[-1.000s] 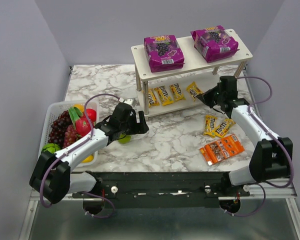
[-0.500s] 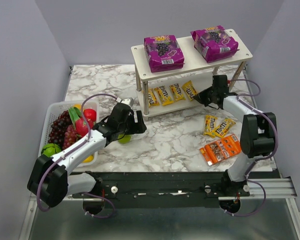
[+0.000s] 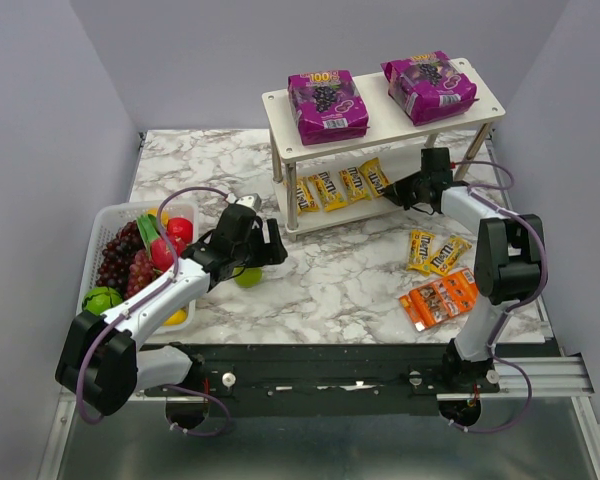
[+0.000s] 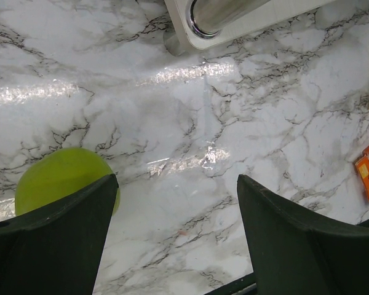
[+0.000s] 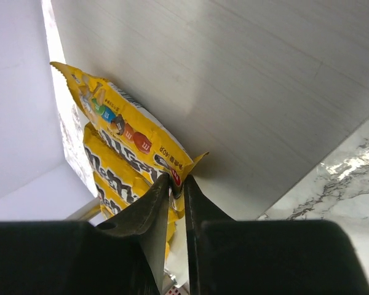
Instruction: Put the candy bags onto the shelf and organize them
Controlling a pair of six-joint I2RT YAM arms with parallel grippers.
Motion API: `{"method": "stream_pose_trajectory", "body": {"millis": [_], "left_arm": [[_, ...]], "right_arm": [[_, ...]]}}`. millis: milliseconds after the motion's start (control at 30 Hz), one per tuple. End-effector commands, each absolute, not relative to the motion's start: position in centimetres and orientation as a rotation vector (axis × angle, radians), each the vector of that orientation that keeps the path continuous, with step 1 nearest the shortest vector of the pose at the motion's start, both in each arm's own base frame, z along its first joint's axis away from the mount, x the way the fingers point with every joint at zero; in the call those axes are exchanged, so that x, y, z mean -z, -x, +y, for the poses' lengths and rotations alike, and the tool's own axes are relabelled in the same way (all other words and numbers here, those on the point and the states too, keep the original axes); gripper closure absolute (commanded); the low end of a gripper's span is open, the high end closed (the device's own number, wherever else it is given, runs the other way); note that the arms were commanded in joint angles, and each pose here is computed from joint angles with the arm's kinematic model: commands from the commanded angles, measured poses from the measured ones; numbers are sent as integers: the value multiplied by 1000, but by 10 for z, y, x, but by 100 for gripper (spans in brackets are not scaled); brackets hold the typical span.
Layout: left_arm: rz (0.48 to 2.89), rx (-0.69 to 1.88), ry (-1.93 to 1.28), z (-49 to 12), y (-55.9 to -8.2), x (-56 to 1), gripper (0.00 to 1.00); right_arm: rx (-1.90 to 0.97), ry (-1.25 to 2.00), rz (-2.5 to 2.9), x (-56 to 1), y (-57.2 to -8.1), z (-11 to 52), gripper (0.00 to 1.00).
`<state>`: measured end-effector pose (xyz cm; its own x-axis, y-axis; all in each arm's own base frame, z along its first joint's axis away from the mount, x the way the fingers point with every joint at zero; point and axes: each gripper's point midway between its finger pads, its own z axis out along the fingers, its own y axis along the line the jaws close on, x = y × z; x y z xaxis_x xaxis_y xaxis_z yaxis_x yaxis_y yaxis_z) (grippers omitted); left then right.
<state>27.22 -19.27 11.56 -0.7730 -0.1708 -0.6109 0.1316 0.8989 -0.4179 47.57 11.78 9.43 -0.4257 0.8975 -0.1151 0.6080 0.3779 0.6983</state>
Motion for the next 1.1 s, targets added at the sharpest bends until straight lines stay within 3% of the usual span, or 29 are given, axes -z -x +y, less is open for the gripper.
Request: {"method": "stream_pose_trajectory", "body": {"millis": [0, 333, 600, 833, 1067], "left_arm": [[2365, 550, 35, -186, -277, -122, 12], [2364, 542, 31, -185, -280, -123, 12], [2351, 552, 45, -185, -281, -126, 12], [2344, 565, 47, -186, -281, -127, 12], [2338, 588, 46, -186, -275, -125, 11]], "right_arm": [[-789, -1315, 2130, -99, -487, 113, 76], [-762, -1364, 2125, -94, -483, 110, 75], [-792, -1313, 2143, -112, -463, 112, 51], [-764, -1171, 2147, -138, -421, 105, 47], [-294, -1091, 2245, -113, -340, 42, 44]]}}
